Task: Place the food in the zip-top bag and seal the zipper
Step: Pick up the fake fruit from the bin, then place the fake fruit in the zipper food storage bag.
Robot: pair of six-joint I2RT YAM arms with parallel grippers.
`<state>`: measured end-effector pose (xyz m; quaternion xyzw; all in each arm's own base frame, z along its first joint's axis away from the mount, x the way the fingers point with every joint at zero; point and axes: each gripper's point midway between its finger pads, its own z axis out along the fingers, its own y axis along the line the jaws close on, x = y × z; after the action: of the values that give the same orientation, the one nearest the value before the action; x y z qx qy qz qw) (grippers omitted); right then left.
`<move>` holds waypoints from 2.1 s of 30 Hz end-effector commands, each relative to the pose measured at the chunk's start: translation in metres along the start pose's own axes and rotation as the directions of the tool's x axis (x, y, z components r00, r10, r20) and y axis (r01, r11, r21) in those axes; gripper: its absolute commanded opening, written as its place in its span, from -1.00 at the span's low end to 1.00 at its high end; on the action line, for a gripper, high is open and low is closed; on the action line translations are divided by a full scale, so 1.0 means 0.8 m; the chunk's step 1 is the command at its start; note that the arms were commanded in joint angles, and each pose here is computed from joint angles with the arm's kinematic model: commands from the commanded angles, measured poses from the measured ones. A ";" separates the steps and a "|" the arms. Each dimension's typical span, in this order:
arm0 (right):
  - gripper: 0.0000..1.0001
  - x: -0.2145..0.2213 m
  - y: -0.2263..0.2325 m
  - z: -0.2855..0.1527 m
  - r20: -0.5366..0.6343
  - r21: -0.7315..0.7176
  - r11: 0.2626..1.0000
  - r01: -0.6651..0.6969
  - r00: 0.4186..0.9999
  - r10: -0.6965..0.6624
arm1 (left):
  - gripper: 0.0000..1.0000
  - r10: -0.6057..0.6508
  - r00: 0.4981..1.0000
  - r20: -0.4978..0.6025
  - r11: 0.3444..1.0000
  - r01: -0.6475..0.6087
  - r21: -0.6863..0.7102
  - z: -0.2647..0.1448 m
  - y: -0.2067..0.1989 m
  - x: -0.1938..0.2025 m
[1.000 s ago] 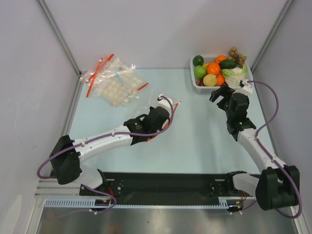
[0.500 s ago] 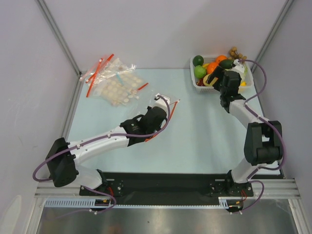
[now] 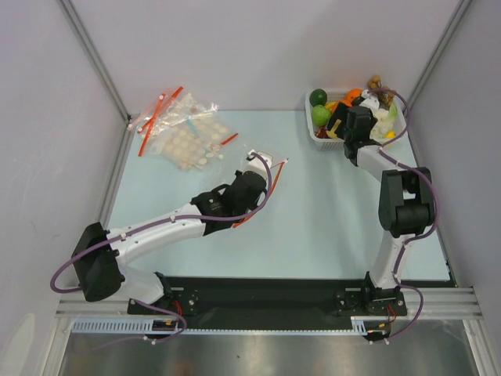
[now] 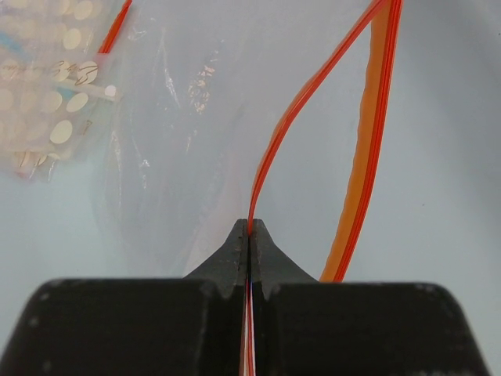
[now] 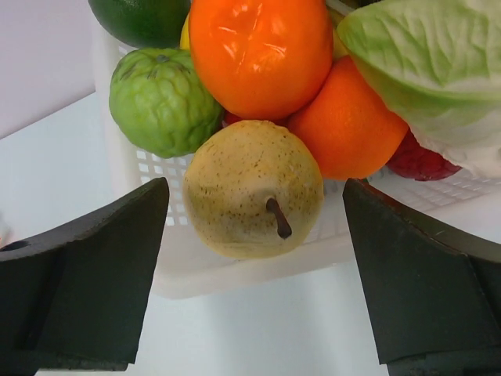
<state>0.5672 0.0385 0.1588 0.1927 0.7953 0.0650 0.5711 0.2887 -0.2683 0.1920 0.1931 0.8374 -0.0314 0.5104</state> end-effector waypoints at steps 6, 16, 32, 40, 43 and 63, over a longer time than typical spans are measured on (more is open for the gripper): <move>0.76 -0.012 0.014 0.018 0.031 -0.018 0.999 0.029 0.999 -0.028 | -0.99 -0.056 0.997 0.044 0.998 0.056 0.010 -0.007 0.002 -0.018; 0.48 0.004 0.024 0.020 -0.015 -0.012 0.999 0.037 0.999 -0.037 | -0.99 -0.055 0.998 0.042 0.998 0.055 0.012 -0.008 0.003 -0.018; -0.18 -0.058 0.091 -0.117 0.065 -0.166 0.984 0.067 0.996 -0.057 | -0.99 -0.046 0.999 0.022 0.998 0.045 0.034 -0.006 -0.004 -0.017; -0.22 -0.013 0.126 -0.269 0.069 -0.330 0.937 0.120 0.992 -0.103 | -0.99 -0.060 0.998 0.006 0.998 0.060 0.031 -0.003 -0.007 -0.013; -0.23 -0.011 0.134 -0.336 0.089 -0.436 0.894 0.101 0.994 -0.069 | -0.99 -0.060 0.998 0.003 0.997 0.060 0.041 -0.003 -0.010 -0.013; -0.38 0.025 0.161 -0.449 0.120 -0.746 0.661 0.087 0.993 0.004 | -0.99 -0.161 0.985 -0.053 0.940 0.170 0.297 -0.023 -0.073 -0.085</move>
<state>0.2648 0.1989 0.2727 -0.0536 0.7152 0.3278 0.6150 0.2876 -0.3231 0.2315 0.1997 0.8474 -0.1477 0.4692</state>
